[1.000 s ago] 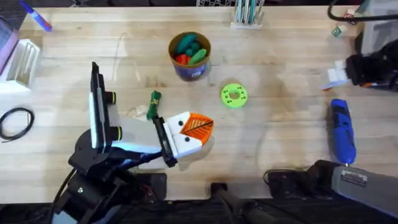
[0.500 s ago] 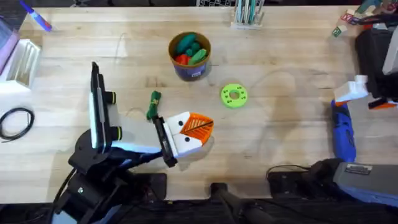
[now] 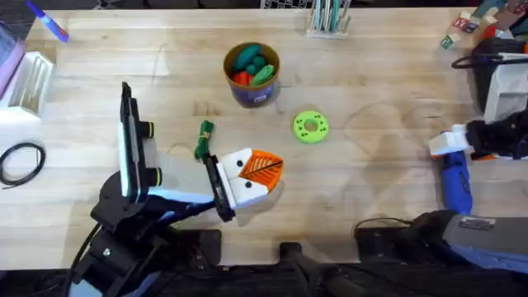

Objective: Pick up the gripper from the table and insert it into the empty holder that is missing its gripper. Then pick up a screw, insert it into the mounting hole, and use the screwdriver to tighten it. Finally, clean up the table by picking up the vegetable and placing it into the bucket.

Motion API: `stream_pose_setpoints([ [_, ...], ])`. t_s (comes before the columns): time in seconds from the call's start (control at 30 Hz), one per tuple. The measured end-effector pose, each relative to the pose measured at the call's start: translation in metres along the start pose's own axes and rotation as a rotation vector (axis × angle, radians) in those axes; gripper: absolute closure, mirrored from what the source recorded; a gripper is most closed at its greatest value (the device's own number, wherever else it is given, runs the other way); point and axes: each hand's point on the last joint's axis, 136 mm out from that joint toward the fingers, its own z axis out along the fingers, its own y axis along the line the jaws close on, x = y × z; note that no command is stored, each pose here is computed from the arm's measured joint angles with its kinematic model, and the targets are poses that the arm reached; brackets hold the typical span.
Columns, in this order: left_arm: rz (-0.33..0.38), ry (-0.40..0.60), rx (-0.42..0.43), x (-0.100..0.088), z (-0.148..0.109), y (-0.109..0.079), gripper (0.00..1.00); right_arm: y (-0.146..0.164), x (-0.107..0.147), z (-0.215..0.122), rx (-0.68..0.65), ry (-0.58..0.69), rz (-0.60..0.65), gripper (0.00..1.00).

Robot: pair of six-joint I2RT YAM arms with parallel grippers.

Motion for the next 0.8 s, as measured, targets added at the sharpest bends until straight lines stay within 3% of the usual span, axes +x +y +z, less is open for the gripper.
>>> stream_pose_setpoints([
  [0.13,0.000,0.000,0.000,0.000,0.000,0.000,0.991,0.000,-0.001,0.007,-0.012,0.012,-0.006,0.060],
  [0.3,0.000,0.000,0.000,0.000,0.000,0.000,0.991,0.002,0.002,0.016,-0.034,0.040,-0.009,0.144],
  [0.57,0.000,0.000,0.000,0.000,0.000,0.000,0.991,0.000,-0.003,0.017,-0.027,0.020,-0.018,0.944],
  [0.8,0.000,0.000,0.000,0.000,0.000,0.000,0.991,0.008,-0.011,0.001,0.004,-0.042,-0.049,0.978],
])
